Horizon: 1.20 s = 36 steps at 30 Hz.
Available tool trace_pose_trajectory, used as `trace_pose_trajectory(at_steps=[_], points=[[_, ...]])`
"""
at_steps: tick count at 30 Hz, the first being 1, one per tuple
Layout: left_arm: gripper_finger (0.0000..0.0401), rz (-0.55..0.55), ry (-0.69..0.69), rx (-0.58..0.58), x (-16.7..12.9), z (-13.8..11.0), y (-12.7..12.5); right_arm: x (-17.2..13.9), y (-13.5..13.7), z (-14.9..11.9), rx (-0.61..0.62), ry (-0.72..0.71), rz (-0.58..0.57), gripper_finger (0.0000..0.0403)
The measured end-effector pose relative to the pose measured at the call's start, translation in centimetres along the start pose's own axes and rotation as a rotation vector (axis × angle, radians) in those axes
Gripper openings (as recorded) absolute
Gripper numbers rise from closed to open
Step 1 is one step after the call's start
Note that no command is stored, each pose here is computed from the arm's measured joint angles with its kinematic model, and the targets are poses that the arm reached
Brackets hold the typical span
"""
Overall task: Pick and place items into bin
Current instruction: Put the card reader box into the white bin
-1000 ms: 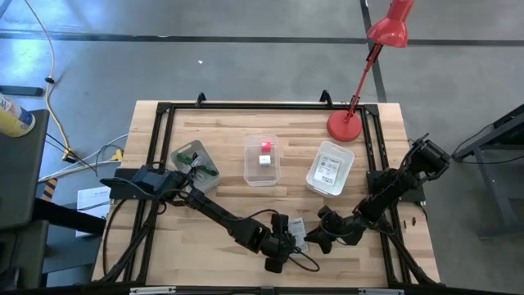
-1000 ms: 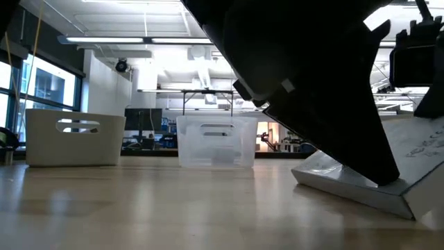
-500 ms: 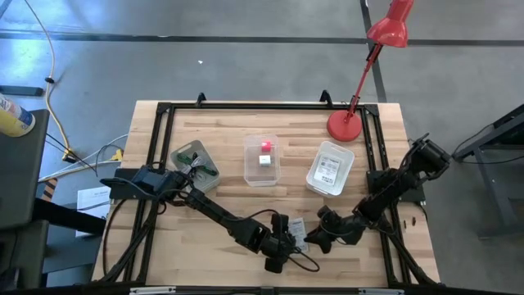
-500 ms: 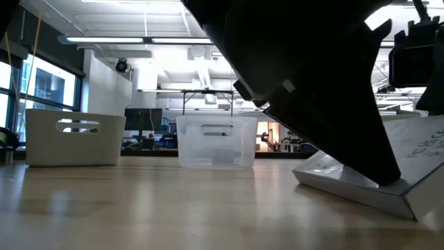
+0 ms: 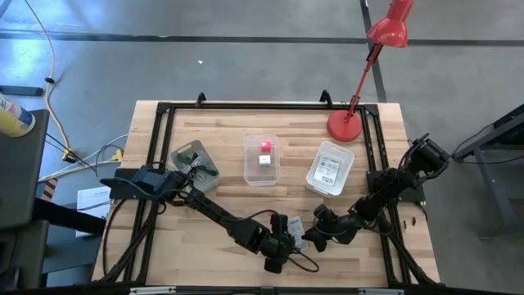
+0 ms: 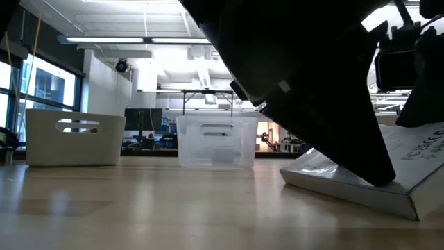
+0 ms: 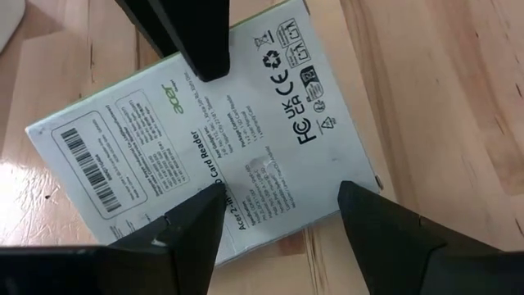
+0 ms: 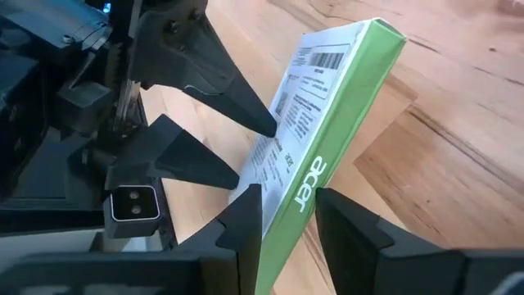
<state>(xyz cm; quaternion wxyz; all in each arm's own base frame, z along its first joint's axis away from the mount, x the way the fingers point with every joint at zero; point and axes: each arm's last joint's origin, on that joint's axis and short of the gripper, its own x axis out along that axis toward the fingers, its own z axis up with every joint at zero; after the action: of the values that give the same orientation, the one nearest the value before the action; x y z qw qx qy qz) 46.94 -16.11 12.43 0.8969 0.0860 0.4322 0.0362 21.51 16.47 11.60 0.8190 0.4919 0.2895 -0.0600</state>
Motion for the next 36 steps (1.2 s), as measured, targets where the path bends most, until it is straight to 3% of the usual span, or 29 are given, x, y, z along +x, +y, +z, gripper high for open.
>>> trace_pose_trajectory(at_steps=[14, 23, 36], points=[[0.0232, 0.016, -0.001, 0.014, -0.1, -0.1, -0.2, 0.1, 0.7, 0.1, -0.003, -0.009, 0.021, 0.0097], [0.0232, 0.016, 0.003, 0.017, -0.1, -0.1, -0.2, 0.2, 0.8, 0.0, -0.018, -0.008, -0.010, 0.0036], [0.0232, 0.058, -0.007, 0.139, -0.8, -0.1, -1.0, 0.0, 0.6, -0.3, -0.063, -0.067, -0.037, 0.0026]])
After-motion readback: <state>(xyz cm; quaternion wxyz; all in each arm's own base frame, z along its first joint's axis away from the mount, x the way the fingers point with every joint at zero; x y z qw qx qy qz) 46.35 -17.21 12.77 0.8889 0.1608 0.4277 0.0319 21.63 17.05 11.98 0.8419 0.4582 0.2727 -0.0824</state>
